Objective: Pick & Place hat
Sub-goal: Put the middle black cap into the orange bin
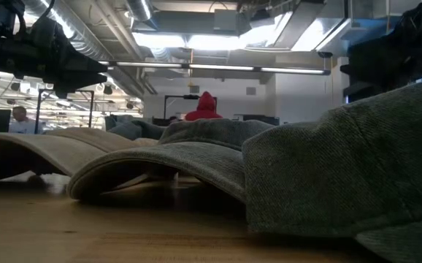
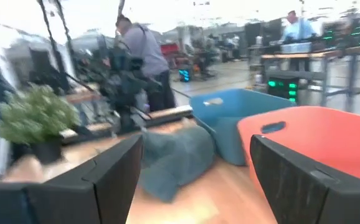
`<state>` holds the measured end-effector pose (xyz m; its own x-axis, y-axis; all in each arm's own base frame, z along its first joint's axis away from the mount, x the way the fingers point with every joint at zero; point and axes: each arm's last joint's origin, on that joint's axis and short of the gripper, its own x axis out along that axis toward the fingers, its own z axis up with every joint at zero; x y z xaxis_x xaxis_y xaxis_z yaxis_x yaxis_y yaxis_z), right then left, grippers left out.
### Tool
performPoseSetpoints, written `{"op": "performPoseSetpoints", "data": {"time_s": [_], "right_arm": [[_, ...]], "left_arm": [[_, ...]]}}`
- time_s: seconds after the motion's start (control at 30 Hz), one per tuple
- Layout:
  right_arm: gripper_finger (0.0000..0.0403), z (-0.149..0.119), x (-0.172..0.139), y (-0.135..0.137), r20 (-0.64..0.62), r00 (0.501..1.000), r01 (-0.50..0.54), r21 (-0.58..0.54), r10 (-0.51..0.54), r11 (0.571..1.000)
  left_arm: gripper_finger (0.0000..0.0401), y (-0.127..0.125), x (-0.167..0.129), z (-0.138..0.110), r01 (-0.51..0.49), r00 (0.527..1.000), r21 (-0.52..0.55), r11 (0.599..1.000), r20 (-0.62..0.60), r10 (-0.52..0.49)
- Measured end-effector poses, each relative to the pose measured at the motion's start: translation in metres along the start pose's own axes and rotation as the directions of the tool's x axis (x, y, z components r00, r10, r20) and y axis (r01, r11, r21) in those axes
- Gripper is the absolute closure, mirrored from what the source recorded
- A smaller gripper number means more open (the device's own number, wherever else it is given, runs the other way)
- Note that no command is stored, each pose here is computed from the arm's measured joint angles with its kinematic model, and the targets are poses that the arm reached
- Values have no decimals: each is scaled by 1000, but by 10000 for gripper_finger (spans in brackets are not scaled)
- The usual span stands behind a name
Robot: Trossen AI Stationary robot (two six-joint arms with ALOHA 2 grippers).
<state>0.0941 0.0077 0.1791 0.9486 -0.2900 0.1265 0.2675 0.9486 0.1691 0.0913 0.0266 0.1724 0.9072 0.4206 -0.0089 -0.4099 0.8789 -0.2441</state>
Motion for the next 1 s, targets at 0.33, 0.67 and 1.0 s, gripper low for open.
{"op": "performPoseSetpoints", "data": {"time_s": [0.33, 0.67, 1.0], "right_arm": [[107, 4, 0, 1, 31, 999, -38, 38, 37, 999], [107, 5, 0, 3, 38, 994, -105, 177, 100, 979], [107, 8, 13, 10, 42, 997, -77, 207, 70, 975]], "left_arm": [[232, 0, 0, 0, 0, 1000, 0, 1000, 0, 0], [232, 0, 0, 0, 1, 1000, -1, 1000, 0, -1], [232, 0, 0, 0, -2, 1000, 0, 1000, 0, 2]]}}
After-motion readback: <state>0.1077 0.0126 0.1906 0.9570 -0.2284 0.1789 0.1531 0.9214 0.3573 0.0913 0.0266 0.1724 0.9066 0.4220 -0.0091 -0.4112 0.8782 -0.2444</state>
